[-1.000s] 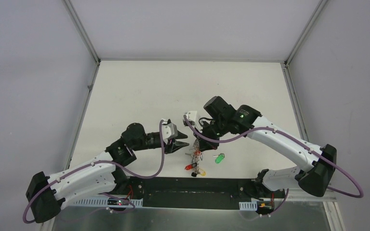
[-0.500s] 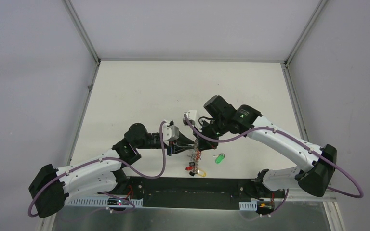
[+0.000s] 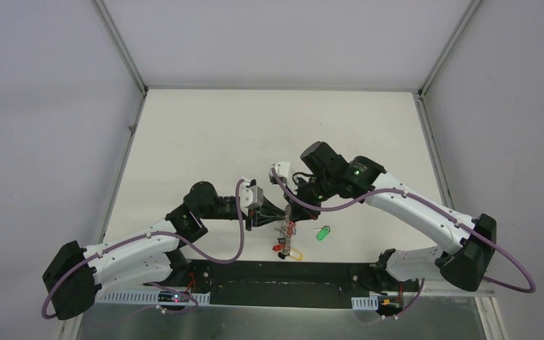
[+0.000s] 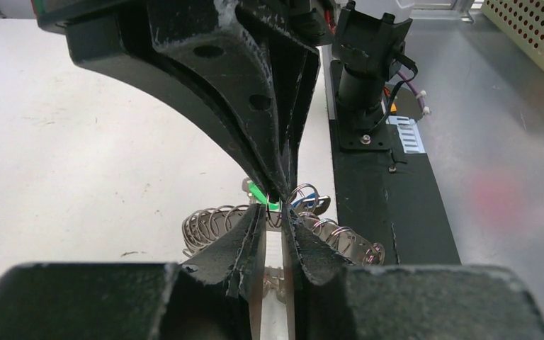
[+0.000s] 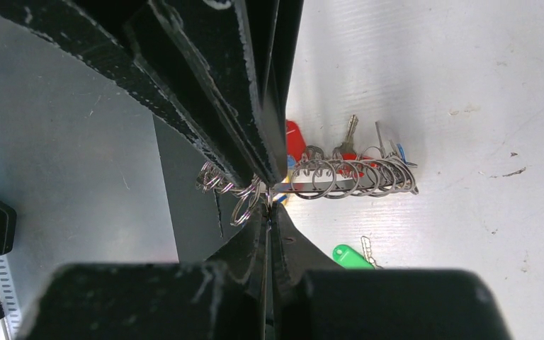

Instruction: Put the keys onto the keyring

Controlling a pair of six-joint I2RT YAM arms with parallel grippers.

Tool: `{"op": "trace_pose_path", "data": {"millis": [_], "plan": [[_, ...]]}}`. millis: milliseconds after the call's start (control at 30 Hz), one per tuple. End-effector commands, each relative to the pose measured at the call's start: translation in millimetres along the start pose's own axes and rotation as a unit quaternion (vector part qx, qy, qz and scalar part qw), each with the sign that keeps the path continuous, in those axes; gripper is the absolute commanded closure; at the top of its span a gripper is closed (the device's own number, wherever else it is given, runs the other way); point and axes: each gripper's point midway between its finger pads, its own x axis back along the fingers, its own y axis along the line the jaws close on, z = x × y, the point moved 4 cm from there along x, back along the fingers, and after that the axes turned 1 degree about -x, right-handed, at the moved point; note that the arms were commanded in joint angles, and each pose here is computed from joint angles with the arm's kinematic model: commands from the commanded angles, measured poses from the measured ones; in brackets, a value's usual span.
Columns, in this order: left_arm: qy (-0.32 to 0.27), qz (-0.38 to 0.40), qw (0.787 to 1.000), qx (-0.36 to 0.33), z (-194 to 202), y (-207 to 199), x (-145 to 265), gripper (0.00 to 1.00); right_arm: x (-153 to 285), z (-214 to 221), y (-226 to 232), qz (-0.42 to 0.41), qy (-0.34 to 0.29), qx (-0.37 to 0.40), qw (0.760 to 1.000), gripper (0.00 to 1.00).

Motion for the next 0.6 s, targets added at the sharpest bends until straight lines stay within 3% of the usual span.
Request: {"op": "trace_pose_path", "data": {"millis": [0,133,433,567], "plan": [[0.002,-0.006,1.000,-0.001,-0.1,1.3,-0.3,0.84,11.4,-17.4,6.7,-0.005,-0.051,0.022,0.998,1.00],[0.004,-0.030,1.000,0.000,1.2,6.0,2.2,0.76,11.6,-17.8,7.4,-0.006,-0.057,0.027,0.998,1.00],[-0.009,-0.034,0.999,0.003,-2.0,6.3,1.5,0.88,9.1,-16.3,8.6,-0.012,-0.067,0.030,0.997,1.00],[-0.014,-0.025,1.000,0.006,-3.0,5.0,-1.0,0.83,9.2,-17.6,7.7,-0.008,-0.070,0.032,0.997,1.00]]}}
